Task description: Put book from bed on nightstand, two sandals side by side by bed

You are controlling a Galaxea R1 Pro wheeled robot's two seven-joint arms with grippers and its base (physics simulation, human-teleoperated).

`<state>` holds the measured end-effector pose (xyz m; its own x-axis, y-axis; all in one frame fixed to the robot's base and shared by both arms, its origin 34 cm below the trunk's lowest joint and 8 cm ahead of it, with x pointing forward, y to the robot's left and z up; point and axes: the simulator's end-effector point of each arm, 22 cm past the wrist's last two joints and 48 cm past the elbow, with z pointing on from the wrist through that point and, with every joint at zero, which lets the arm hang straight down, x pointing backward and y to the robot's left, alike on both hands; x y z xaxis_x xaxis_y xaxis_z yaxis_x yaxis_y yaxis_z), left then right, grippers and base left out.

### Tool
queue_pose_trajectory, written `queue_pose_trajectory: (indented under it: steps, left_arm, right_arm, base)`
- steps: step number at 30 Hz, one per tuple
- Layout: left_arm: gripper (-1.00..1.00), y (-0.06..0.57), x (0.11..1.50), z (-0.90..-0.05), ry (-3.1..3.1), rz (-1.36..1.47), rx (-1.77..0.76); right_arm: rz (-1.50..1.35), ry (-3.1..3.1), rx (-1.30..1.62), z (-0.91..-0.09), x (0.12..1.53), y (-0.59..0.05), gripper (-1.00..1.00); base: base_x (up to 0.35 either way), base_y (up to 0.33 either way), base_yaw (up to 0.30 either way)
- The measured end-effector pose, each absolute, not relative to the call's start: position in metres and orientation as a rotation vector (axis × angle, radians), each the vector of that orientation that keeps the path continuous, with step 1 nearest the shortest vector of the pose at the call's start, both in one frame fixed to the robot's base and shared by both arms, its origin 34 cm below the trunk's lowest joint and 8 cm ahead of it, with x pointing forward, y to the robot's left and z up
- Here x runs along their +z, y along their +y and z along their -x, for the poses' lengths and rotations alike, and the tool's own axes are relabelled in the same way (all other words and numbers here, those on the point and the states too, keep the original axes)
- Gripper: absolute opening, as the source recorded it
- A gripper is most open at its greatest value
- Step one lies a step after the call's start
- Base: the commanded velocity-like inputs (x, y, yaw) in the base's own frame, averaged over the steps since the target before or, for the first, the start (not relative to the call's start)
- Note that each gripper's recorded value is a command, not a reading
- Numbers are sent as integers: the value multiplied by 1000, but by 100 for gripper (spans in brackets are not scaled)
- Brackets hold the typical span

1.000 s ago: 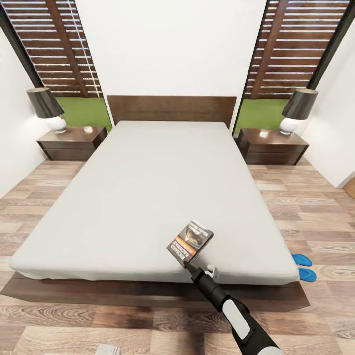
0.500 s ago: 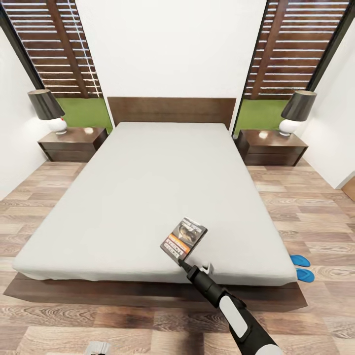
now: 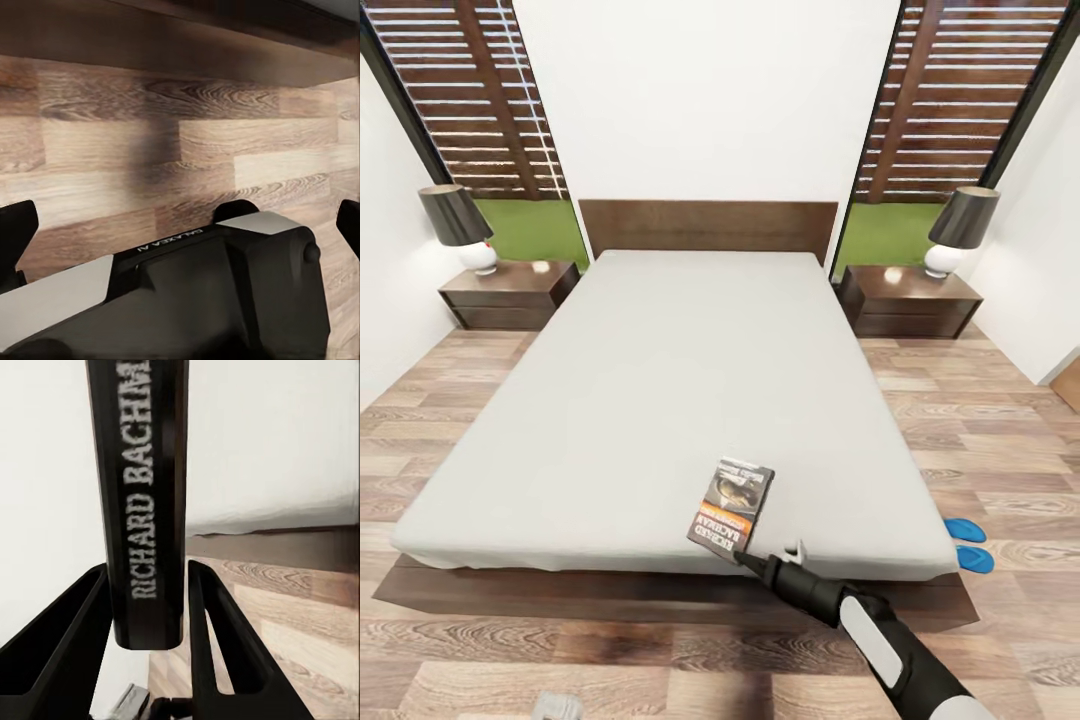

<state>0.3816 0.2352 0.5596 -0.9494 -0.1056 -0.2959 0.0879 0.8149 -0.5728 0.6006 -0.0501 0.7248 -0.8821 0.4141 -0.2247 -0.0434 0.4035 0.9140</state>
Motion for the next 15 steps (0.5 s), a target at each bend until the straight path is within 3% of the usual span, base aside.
queue_pose_trajectory:
  steps: [7,15]
  left_arm:
    - [100,217,567,-365,2717,-107,-914]
    - [100,215,576,-358,2726,-116,-920]
  right_arm:
    - [-205,2195,1538,-590,747,-114,-100]
    - [-195,2299,1389,-576,735,-207,-100]
  base:
    - [0,0,0]
    - [0,0,0]
